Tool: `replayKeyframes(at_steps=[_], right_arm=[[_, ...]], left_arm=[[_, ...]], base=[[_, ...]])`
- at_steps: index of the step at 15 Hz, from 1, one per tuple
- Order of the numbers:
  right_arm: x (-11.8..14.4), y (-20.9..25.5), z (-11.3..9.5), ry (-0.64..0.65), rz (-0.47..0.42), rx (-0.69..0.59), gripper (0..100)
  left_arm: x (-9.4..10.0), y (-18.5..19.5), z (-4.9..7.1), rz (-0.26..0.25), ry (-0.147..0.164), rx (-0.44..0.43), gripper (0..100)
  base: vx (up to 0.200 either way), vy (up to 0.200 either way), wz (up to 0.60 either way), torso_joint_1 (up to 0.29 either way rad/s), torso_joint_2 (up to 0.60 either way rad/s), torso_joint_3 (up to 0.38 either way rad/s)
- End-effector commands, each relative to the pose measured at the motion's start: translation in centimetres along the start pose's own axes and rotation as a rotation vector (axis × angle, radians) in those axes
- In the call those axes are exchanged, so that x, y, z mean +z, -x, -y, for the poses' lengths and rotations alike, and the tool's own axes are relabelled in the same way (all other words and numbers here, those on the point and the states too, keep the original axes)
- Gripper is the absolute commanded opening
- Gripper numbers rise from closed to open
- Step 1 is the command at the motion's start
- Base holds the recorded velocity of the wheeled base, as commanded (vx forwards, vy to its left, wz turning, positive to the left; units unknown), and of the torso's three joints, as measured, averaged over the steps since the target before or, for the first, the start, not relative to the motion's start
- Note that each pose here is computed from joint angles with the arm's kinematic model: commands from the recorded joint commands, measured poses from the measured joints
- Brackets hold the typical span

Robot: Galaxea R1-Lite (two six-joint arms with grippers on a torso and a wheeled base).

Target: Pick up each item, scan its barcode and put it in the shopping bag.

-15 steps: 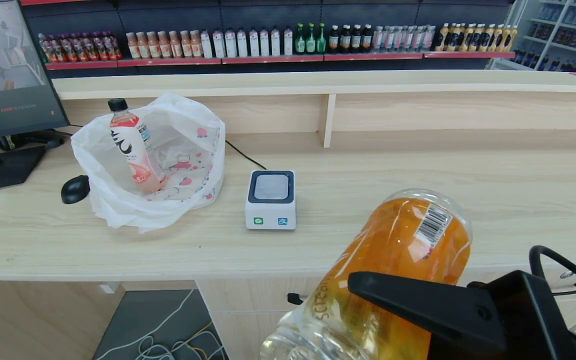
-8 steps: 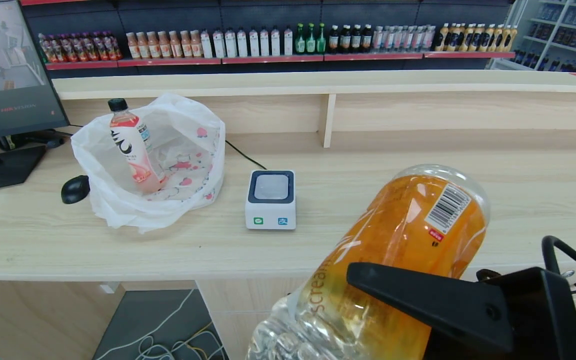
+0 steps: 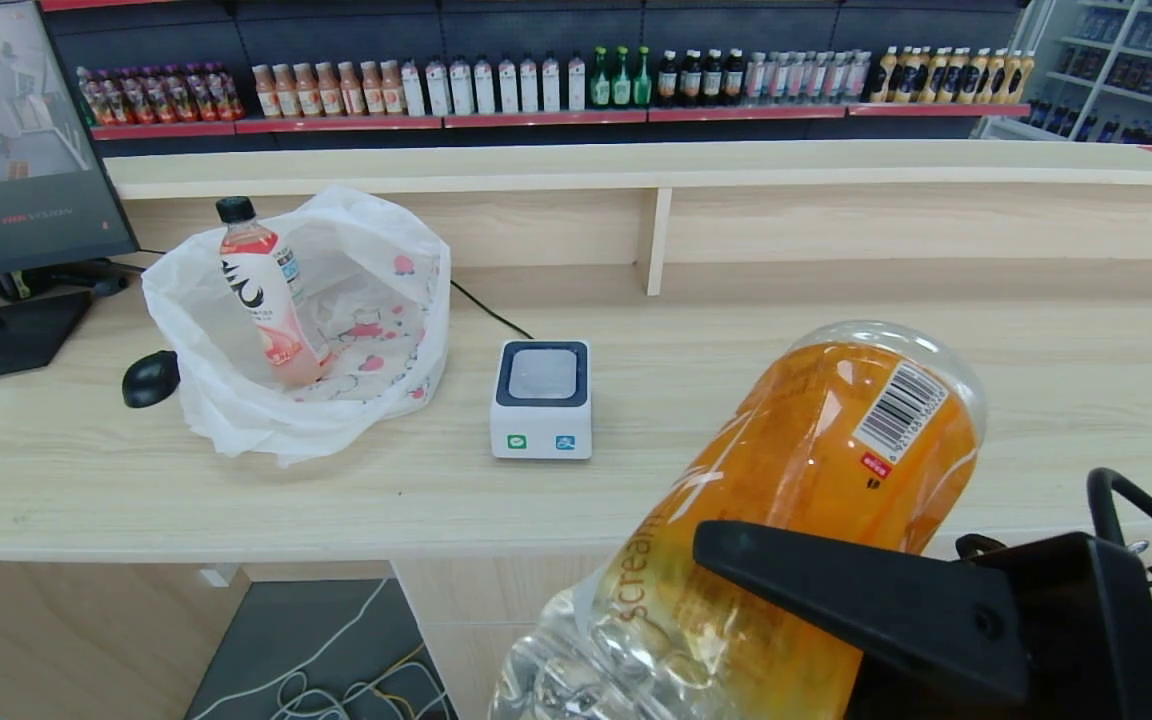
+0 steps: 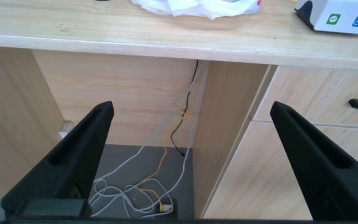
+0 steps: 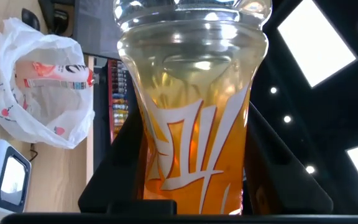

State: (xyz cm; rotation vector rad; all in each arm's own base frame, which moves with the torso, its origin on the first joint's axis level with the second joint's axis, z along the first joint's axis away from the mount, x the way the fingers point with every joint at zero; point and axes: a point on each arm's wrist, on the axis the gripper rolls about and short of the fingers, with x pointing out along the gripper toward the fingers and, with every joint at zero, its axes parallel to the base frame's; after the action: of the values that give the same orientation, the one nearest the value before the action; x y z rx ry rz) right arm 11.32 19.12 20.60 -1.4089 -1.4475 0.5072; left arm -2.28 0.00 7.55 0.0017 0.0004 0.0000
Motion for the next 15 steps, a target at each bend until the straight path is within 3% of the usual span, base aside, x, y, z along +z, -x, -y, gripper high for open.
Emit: replayKeyframes(at_steps=[1, 5, 7, 11, 14, 15], right_arm=[[0.0, 0.0, -0.1, -0.001, 0.002, 0.003, 0], [0.1, 0.1, -0.1, -0.009, 0.002, 0.004, 0], [0.2, 0.5, -0.1, -0.08, 0.005, 0.014, 0], [-0.1, 1.4, -0.6, -0.365, -0.028, 0.047, 0], [0.3, 2.5, -0.6, -0.692, -0.037, 0.065, 0], [0.4, 2.5, -0.6, -0.724, -0.036, 0.065, 0]], left_arm=[[0.0, 0.0, 0.0, 0.0, 0.0, 0.0, 100], [0.0, 0.0, 0.0, 0.0, 0.0, 0.0, 100], [0.0, 0.0, 0.0, 0.0, 0.0, 0.0, 100], [0.0, 0.0, 0.0, 0.0, 0.0, -0.002, 100], [0.0, 0.0, 0.0, 0.0, 0.0, 0.0, 100], [0.0, 0.0, 0.0, 0.0, 0.0, 0.0, 100]], base=[[0.0, 0.0, 0.0, 0.0, 0.0, 0.0], [0.0, 0.0, 0.0, 0.0, 0.0, 0.0], [0.0, 0.0, 0.0, 0.0, 0.0, 0.0], [0.0, 0.0, 0.0, 0.0, 0.0, 0.0], [0.0, 0.0, 0.0, 0.0, 0.0, 0.0], [0.0, 0.0, 0.0, 0.0, 0.0, 0.0]])
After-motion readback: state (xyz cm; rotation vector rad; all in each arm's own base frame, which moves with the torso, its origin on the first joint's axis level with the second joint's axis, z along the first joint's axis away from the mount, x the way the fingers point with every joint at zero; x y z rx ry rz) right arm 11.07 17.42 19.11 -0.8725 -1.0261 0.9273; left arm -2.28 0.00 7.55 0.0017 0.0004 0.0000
